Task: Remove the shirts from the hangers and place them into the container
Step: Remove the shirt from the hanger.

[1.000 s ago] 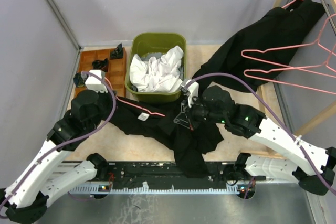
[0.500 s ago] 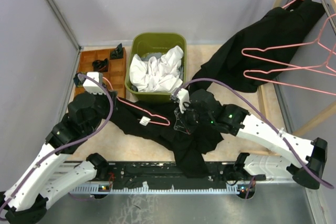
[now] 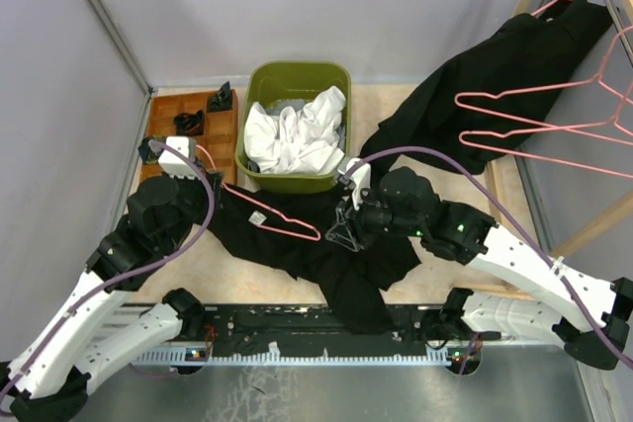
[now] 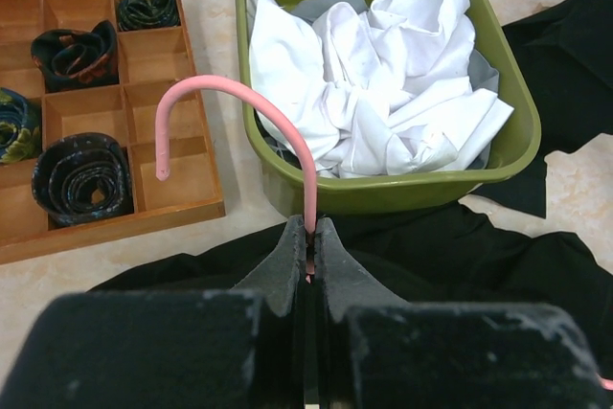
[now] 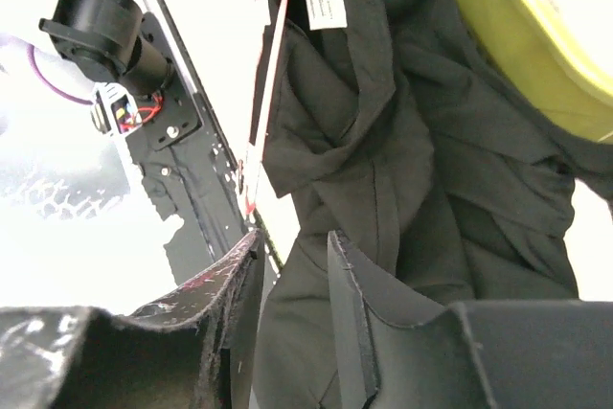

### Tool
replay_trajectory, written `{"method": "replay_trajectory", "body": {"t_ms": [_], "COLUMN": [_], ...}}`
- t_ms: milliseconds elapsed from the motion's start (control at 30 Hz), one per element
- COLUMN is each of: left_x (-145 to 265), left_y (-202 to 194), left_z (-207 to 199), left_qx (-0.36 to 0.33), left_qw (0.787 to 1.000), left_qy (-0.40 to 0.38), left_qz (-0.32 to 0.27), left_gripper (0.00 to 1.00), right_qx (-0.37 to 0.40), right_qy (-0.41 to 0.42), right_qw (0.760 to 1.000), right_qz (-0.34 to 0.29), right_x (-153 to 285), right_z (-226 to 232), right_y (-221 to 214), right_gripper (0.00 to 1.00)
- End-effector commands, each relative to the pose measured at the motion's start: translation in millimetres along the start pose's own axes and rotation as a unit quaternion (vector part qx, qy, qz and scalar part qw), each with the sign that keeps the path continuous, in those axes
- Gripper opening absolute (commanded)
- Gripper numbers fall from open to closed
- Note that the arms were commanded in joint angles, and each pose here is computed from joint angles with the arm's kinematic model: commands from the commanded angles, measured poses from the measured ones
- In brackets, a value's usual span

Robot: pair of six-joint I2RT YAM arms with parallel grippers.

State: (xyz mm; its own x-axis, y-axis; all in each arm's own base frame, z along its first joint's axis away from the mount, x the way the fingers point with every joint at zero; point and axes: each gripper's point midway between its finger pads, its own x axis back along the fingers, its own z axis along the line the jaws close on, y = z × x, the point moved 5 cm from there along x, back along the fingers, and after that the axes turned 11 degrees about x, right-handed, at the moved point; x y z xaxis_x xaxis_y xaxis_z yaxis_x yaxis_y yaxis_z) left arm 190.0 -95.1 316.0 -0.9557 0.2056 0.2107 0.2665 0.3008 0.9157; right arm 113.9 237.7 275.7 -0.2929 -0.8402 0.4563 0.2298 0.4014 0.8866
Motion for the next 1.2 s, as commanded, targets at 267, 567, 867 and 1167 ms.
{"method": "replay_trajectory", "body": {"t_ms": [267, 567, 867, 1167], "left_x": [-8.7, -16.1, -28.1, -27.1], "left_y": [0.7, -6.1, -27.1, -26.8], "left_z": [-16.8, -34.4, -67.6, -88.8], "left_qx": [-0.002, -0.017, -0.036, -0.016], "left_qw": [0.999, 0.994, 0.973, 0.958], "left_qy": [-0.047, -0.101, -0.202, -0.267], "left_qz": [0.006, 0.031, 0.102, 0.103], "left_gripper": [0.0, 0.0, 0.0, 0.0], "right_qx": [-0.009, -0.02, -0.048, -0.113], "right_qy": [0.062, 0.052, 0.001, 0.0], "right_qw": [0.993, 0.998, 0.998, 0.991], "right_qz": [-0.096, -0.011, -0.035, -0.069], "right_x": [-8.1, -37.8, -57.4, -77.3], "right_z": [14.4, 9.8, -1.7, -1.8], "right_y": [46.0, 31.8, 48.5, 53.1], "right_gripper": [0.61, 0.63, 0.66, 0.65]}}
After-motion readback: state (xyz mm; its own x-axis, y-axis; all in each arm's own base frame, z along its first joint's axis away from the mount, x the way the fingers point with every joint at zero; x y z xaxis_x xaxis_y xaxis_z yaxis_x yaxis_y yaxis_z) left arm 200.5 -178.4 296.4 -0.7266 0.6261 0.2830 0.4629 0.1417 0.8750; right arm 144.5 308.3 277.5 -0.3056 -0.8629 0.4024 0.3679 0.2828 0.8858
